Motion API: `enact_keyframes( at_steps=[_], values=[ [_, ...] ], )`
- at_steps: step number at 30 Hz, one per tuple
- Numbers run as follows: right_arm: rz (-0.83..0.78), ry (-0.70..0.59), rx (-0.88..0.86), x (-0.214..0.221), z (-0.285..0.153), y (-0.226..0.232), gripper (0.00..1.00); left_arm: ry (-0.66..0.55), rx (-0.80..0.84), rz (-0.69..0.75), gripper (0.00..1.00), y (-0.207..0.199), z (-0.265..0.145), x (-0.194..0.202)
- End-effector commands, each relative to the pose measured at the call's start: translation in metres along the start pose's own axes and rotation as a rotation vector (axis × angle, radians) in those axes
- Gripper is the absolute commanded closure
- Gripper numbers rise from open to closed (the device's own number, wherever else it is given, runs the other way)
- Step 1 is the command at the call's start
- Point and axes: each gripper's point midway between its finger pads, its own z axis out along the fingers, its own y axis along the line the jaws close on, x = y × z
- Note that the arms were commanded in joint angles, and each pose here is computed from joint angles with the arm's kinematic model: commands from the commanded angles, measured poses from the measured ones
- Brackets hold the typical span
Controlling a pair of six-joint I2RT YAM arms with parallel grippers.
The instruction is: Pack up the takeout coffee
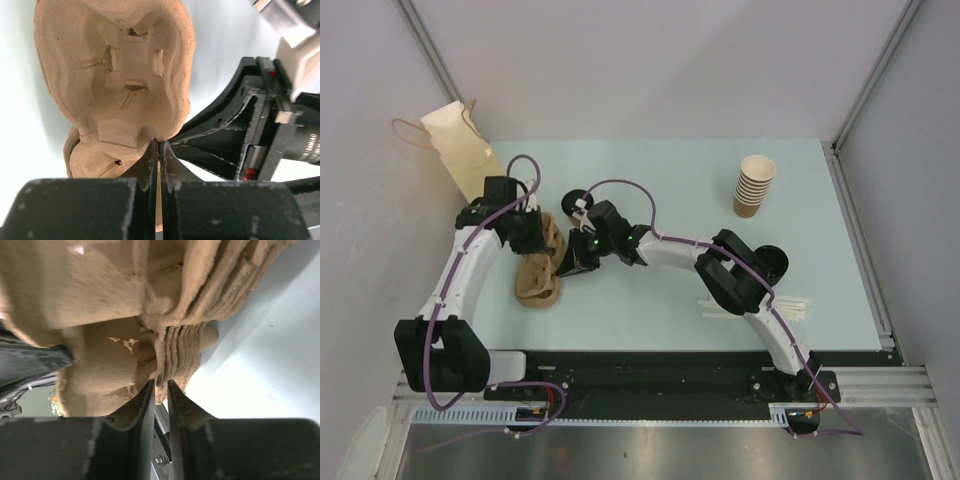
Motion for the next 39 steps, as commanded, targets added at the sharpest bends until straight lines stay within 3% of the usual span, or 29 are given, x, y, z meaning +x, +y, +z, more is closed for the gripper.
enact_keyframes(
  at_steps=[1,12,21,29,34,39],
  values=[
    [-0.089,-0.060,-0.105,-0.023,-0.014,0.041,0.77,-0.113,0.007,0.037,1.00,-0.008,-0.035,-0.026],
    [-0.156,-0.101,-0.132,-0.043,-0.066,0.073,0.61,-0.150,0.048,0.066,1.00,-0.021,-0.065,-0.032],
    [-0.201,-0.084,-0.004,-0.036,-0.139,0.029,0.58,-0.142,0.097,0.130,1.00,-0.053,-0.058,-0.030],
    [-0.157,-0.164,0.120,-0.067,-0.215,-0.018,0.57,-0.122,0.115,0.359,1.00,-0.105,-0.032,-0.020],
    [-0.127,-0.199,0.162,-0.079,-0.242,-0.036,0.49,-0.146,0.122,0.477,1.00,-0.142,-0.016,-0.027],
    [-0.091,-0.256,0.216,-0.094,-0.276,-0.055,0.45,-0.097,0.033,0.520,1.00,-0.142,0.017,-0.026]
  ],
)
